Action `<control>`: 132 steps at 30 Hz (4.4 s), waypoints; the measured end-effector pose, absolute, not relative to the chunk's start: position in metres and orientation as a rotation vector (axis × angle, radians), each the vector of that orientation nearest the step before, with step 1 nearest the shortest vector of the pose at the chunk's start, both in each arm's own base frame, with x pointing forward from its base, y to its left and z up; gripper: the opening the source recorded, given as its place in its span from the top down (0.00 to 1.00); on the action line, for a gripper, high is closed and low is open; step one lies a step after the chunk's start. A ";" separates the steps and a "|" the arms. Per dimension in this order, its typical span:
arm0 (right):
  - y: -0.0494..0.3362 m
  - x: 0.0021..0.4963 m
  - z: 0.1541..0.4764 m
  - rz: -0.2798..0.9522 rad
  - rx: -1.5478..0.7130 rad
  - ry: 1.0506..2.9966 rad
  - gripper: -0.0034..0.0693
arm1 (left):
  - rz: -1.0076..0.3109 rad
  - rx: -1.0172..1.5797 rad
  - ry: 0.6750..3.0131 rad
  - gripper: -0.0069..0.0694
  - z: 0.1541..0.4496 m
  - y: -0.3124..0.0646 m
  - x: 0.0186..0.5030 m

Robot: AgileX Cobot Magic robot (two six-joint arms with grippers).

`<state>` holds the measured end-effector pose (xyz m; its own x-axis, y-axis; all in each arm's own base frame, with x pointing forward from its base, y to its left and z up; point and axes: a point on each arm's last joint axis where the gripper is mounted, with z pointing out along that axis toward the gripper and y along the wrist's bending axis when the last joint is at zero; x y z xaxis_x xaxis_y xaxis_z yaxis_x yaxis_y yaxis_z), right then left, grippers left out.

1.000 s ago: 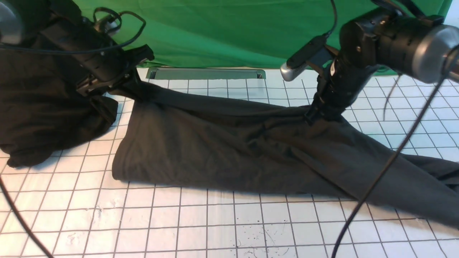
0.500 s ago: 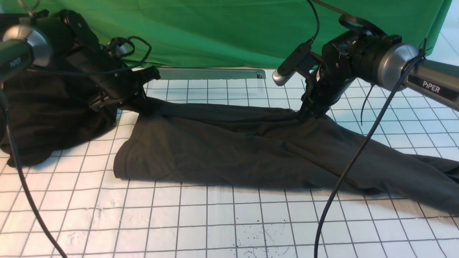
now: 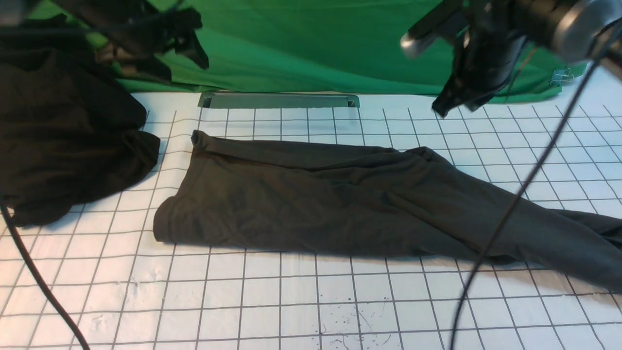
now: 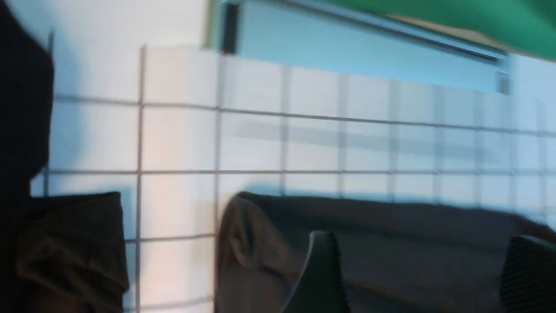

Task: Fold a long-sleeved shirt over a white checkered tablecloth.
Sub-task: 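Pull the folded dark garment lengthwise by its ends to straighten it flat on the table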

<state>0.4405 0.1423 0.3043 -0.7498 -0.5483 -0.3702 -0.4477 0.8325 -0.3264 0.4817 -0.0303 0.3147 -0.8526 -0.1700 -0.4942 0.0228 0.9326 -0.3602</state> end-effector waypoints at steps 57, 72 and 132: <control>-0.070 0.327 0.200 -0.025 0.139 3.038 0.71 | -0.496 -0.007 2.596 0.91 0.323 -0.032 0.474; -0.072 0.330 0.185 -0.042 0.118 3.051 0.89 | -0.490 0.017 2.594 0.91 0.323 -0.032 0.474; -0.086 0.394 0.288 -0.079 0.197 2.825 0.93 | -0.401 -0.100 2.575 0.89 0.164 -0.058 0.508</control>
